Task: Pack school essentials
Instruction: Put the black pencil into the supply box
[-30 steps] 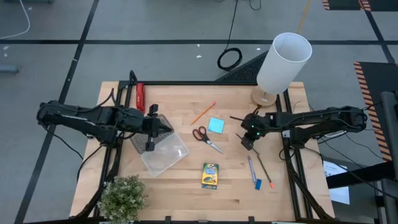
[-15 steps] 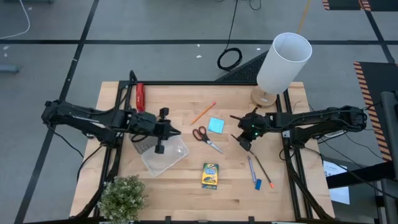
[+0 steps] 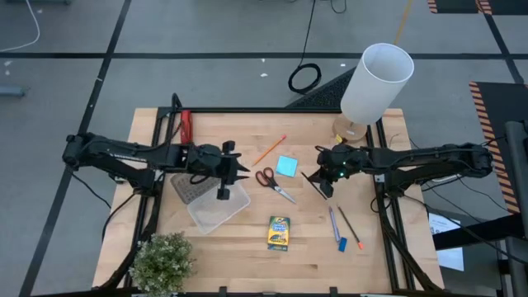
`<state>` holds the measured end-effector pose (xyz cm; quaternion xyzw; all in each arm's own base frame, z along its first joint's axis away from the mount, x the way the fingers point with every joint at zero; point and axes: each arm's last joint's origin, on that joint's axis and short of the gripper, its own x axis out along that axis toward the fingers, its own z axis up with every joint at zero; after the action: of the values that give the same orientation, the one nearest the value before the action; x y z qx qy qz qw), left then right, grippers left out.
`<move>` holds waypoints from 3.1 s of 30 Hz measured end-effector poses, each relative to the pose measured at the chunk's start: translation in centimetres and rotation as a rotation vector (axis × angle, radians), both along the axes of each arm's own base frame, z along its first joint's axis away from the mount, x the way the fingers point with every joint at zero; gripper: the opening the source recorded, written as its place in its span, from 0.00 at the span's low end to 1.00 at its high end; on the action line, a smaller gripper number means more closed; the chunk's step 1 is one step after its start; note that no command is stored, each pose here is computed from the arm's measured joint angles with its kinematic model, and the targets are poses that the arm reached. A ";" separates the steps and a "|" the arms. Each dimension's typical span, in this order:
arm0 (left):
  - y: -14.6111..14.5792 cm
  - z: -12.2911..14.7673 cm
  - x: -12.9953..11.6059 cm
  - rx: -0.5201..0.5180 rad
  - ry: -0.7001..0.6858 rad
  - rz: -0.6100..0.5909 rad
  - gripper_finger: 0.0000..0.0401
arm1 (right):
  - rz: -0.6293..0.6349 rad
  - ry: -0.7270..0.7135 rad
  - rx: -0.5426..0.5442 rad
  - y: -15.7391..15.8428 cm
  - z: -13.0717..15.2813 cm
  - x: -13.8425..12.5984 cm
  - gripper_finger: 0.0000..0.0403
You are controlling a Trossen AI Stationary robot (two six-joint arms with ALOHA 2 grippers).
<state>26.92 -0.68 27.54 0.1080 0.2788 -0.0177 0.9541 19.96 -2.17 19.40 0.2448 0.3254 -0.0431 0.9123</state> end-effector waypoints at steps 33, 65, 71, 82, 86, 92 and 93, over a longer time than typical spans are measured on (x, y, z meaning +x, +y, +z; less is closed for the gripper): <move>-2.2 -5.6 9.8 -0.109 -0.476 -0.047 0.64 | 0.095 -0.743 -0.410 3.2 7.0 1.6 0.02; -2.1 -5.3 10.3 -0.244 -0.604 0.063 0.47 | 0.095 -0.876 -0.508 3.6 7.0 3.2 0.02; -1.9 -5.3 10.3 -0.238 -0.599 0.066 0.29 | 0.097 -0.878 -0.521 3.6 7.0 3.2 0.02; -1.4 -5.6 10.4 -0.273 -0.566 -0.007 0.04 | 0.098 -0.872 -0.514 3.6 7.0 3.2 0.04; -1.0 -5.1 9.9 -0.287 -0.519 -0.002 0.08 | 0.105 -0.845 -0.512 3.6 6.7 3.3 0.15; -0.3 -2.8 7.9 -0.264 -0.410 0.023 0.03 | 0.092 -0.753 -0.510 3.4 6.4 2.7 0.41; -0.3 -2.4 7.3 -0.258 -0.379 0.027 0.03 | 0.083 -0.732 -0.518 3.4 6.4 2.5 0.45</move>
<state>34.24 -0.95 25.16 -0.0171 0.0914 -0.0198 0.9955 22.50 1.20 25.78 -0.0056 -0.0306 0.0028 0.9995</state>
